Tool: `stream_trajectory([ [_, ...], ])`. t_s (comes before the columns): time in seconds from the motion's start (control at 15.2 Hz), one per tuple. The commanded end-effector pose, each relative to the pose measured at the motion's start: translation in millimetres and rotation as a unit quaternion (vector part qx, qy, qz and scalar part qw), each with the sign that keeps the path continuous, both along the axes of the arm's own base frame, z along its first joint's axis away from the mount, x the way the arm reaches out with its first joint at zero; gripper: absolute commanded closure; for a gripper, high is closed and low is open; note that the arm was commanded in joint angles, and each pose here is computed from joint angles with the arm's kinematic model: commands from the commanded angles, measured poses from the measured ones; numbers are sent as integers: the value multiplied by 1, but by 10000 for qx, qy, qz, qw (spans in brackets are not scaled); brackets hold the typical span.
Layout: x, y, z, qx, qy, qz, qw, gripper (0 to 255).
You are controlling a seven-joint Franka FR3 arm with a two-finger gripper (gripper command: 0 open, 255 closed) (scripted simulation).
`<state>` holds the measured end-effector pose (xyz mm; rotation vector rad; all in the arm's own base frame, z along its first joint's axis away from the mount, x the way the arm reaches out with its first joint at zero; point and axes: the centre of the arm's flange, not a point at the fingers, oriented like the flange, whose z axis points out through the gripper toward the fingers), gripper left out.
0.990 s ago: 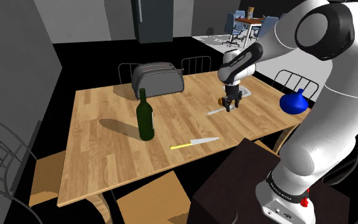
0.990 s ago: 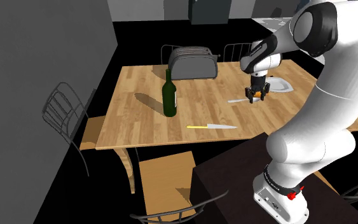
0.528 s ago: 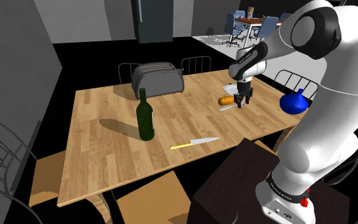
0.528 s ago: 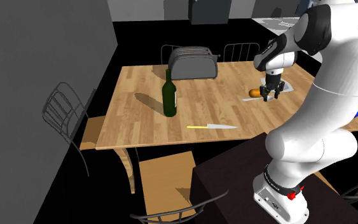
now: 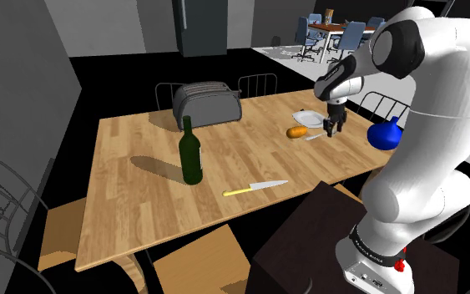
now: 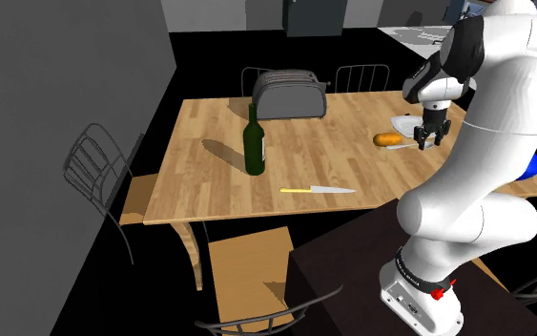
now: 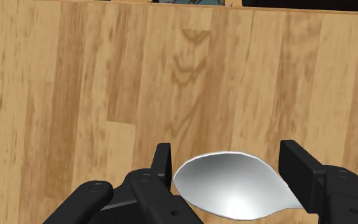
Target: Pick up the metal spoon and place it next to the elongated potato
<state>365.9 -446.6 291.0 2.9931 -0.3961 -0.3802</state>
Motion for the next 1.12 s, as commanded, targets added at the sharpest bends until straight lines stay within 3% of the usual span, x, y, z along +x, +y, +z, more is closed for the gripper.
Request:
stream_trajectory([
  [0.0,-8,-27,0,2,3,10,10000,255],
  [1.06,-11,-34,-79,2,3,10,10000,255],
])
